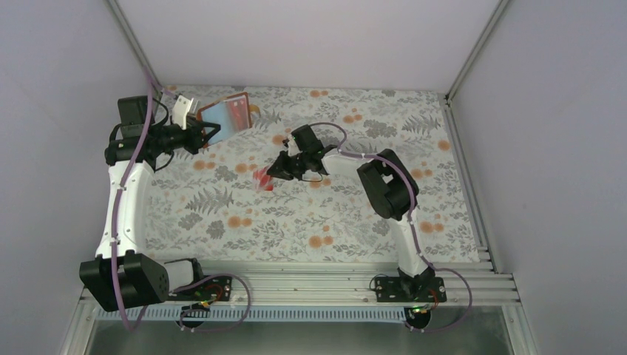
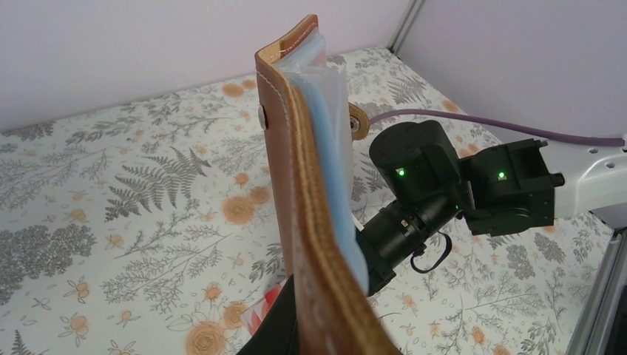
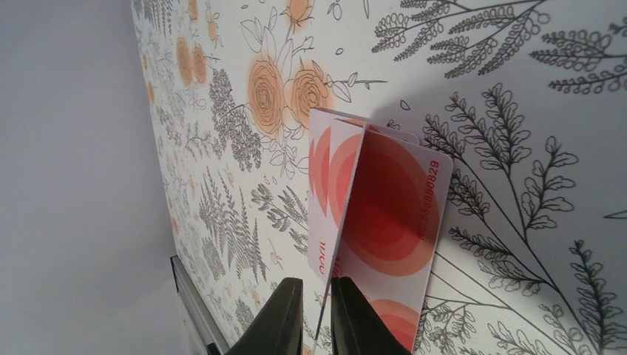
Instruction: Take the credit cards out of the card holder
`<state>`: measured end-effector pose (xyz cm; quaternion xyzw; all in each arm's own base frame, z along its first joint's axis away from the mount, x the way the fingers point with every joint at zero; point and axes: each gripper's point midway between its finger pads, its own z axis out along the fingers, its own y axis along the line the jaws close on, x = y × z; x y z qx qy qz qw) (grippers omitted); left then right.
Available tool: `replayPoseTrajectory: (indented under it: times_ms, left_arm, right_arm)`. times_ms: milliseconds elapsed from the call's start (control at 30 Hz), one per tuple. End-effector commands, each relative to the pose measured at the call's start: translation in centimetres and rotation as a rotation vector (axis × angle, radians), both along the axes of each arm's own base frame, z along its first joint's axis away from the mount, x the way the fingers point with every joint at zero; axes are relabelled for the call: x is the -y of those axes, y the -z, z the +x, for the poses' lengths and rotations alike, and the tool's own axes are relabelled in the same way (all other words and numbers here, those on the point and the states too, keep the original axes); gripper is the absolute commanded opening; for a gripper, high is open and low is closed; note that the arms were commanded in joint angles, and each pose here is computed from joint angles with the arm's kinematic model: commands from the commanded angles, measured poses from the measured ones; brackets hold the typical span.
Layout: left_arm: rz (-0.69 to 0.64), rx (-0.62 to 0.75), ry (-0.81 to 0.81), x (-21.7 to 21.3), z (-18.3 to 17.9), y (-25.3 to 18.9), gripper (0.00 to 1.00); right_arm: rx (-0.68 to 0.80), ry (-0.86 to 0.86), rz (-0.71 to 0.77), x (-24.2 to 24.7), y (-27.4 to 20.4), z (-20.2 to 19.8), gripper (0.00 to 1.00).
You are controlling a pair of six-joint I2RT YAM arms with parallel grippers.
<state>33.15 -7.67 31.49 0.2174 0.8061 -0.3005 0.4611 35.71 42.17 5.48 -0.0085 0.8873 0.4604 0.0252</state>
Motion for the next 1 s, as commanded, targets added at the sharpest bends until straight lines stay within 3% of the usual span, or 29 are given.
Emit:
replayPoseTrajectory:
  times_ms: [0, 467, 633, 733, 800, 967]
  left_arm:
    - [-0.02, 0.048, 0.028, 0.4, -0.5, -1.6, 0.02]
    - [-0.026, 0.052, 0.044, 0.6, -0.7, -1.8, 0.02]
    - [-0.034, 0.051, 0.061, 0.8, -0.9, -1.7, 0.02]
    - [-0.041, 0.055, 0.087, 1.1, -1.3, -1.8, 0.02]
    - [-0.047, 0.059, 0.103, 1.3, -1.5, -2.0, 0.02]
    - [-0.102, 0.086, 0.21, 2.6, -3.1, -3.1, 0.03]
  right_arm:
    - [-0.026, -0.002, -0.009, -0.3, 0.7, 0.2, 0.13]
    - [-0.02, 0.01, -0.014, -0.2, 0.6, 0.4, 0.1]
    - [0.002, 0.009, -0.03, -0.2, 0.4, 0.8, 0.19]
    - [0.03, 0.018, -0.047, 0.1, -0.3, 1.0, 0.33]
    - [0.09, 0.018, -0.059, 0.4, -1.9, 1.4, 0.48]
    - [0.412, 0.028, -0.111, 2.8, -11.1, 2.6, 0.86]
